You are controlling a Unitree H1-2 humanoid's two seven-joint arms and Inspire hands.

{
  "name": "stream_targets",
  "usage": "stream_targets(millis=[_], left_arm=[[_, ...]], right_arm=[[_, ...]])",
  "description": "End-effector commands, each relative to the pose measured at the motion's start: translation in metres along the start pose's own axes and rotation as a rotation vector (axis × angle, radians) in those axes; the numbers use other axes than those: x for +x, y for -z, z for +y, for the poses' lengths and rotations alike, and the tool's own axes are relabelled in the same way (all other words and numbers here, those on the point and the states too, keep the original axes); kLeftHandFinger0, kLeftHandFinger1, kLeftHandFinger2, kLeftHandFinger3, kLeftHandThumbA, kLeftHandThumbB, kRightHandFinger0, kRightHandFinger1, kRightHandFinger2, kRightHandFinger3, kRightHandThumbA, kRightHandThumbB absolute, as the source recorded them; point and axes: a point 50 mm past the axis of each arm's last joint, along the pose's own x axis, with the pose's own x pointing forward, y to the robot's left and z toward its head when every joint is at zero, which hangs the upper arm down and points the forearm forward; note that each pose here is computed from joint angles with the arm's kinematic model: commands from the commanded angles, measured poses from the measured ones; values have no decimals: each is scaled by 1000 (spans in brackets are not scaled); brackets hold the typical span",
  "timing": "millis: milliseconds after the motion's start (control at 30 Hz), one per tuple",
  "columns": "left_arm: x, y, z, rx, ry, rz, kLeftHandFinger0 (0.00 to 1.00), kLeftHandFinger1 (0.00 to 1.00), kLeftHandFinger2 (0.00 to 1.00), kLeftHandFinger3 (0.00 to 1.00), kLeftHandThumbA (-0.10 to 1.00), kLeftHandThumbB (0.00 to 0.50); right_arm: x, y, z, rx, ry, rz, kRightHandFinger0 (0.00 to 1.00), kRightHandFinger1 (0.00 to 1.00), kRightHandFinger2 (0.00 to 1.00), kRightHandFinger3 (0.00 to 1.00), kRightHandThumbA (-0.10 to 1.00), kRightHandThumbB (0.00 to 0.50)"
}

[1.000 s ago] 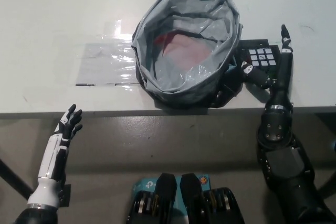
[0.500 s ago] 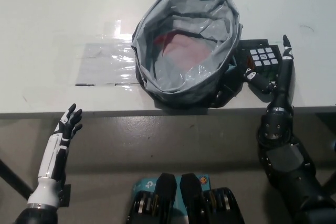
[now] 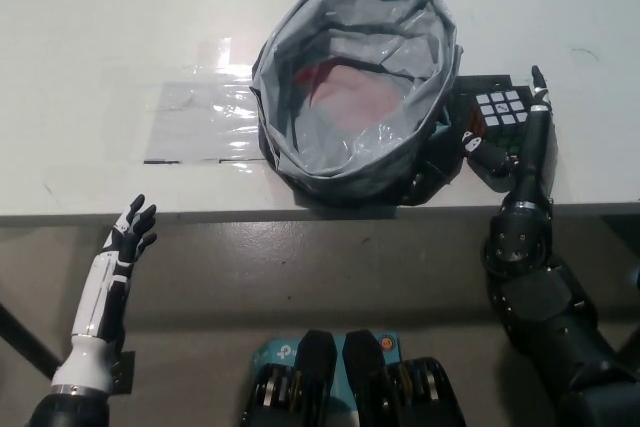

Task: Use the right hand to pick up a rubix's cube and place it into a plastic bag and lift the bag

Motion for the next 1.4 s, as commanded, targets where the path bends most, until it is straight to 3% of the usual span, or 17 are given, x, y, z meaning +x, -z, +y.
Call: stream_targets(millis=[0, 100, 200, 267, 300, 367, 400, 433, 467, 567, 667, 700, 800, 900, 1133, 1233, 1367], left_arm=[[11, -16, 10, 9, -6, -95, 1000, 1000, 1000, 1000, 1000, 217], [12, -16, 10, 9, -8, -93, 1000, 1000, 1000, 1000, 1000, 230], [12, -16, 10, 9, -8, -91, 1000, 1000, 1000, 1000, 1000, 225], [13, -17, 10, 10, -8, -90, 1000, 1000, 1000, 1000, 1000, 222], [13, -17, 10, 10, -7, -91, 1000, 1000, 1000, 1000, 1000, 222], [14, -17, 10, 12, -7, -97, 1000, 1000, 1000, 1000, 1000, 223], [14, -17, 10, 11, -7, -99, 1000, 1000, 1000, 1000, 1000, 223], [14, -17, 11, 10, -8, -100, 1000, 1000, 1000, 1000, 1000, 224], [15, -17, 11, 9, -8, -101, 1000, 1000, 1000, 1000, 1000, 224], [16, -18, 12, 16, -9, -107, 1000, 1000, 1000, 1000, 1000, 217], [18, -19, 13, 15, -11, -107, 1000, 1000, 1000, 1000, 1000, 216], [18, -20, 13, 10, -9, -106, 1000, 1000, 1000, 1000, 1000, 214], [19, -19, 14, 7, -14, -110, 1000, 1000, 1000, 1000, 1000, 207], [19, -19, 15, 17, -17, -116, 1000, 1000, 1000, 1000, 1000, 184], [17, -18, 15, 15, -18, -109, 1000, 1000, 1000, 1000, 1000, 190], [16, -18, 15, 13, -16, -108, 1000, 1000, 1000, 1000, 1000, 172], [14, -17, 16, 22, -19, -104, 1000, 1000, 1000, 1000, 1000, 177]], right_arm=[[26, -34, -2, 52, 9, -56, 1000, 1000, 1000, 1000, 872, 432], [27, -35, -1, 150, -24, -48, 1000, 1000, 1000, 1000, 775, 395], [27, -35, -3, 319, -4, -6, 1000, 1000, 1000, 1000, 580, 382], [31, -34, -4, 403, -3, 85, 696, 803, 1000, 1000, 461, 345], [32, -32, -4, 418, 1, 110, 525, 645, 877, 1000, 302, 324], [35, -27, -6, 432, 3, 185, 377, 479, 637, 730, 7, 287], [36, -23, -6, 435, 1, 212, 222, 355, 546, 640, -92, 282], [36, -19, -8, 436, -1, 229, 63, 191, 367, 468, -98, 267], [36, -18, -8, 438, -1, 234, 13, 163, 435, 526, -100, 264], [34, -7, -12, 423, -11, 238, 0, 181, 552, 514, -100, 193], [33, -3, -13, 410, -35, 230, 0, 234, 645, 597, -100, 178], [33, -3, -13, 411, -36, 231, 62, 268, 670, 606, -100, 184], [33, -3, -12, 414, -35, 225, 5, 257, 675, 615, -100, 182], [33, -4, -12, 443, -25, 236, 49, 292, 689, 630, -100, 176], [35, -6, -13, 553, 12, 251, 1, 332, 767, 677, -100, 173], [43, -21, -15, 688, 34, 244, 1, 470, 859, 817, -100, 156], [58, -60, -23, 1021, -10, 206, 0, 325, 819, 955, -100, 100]])
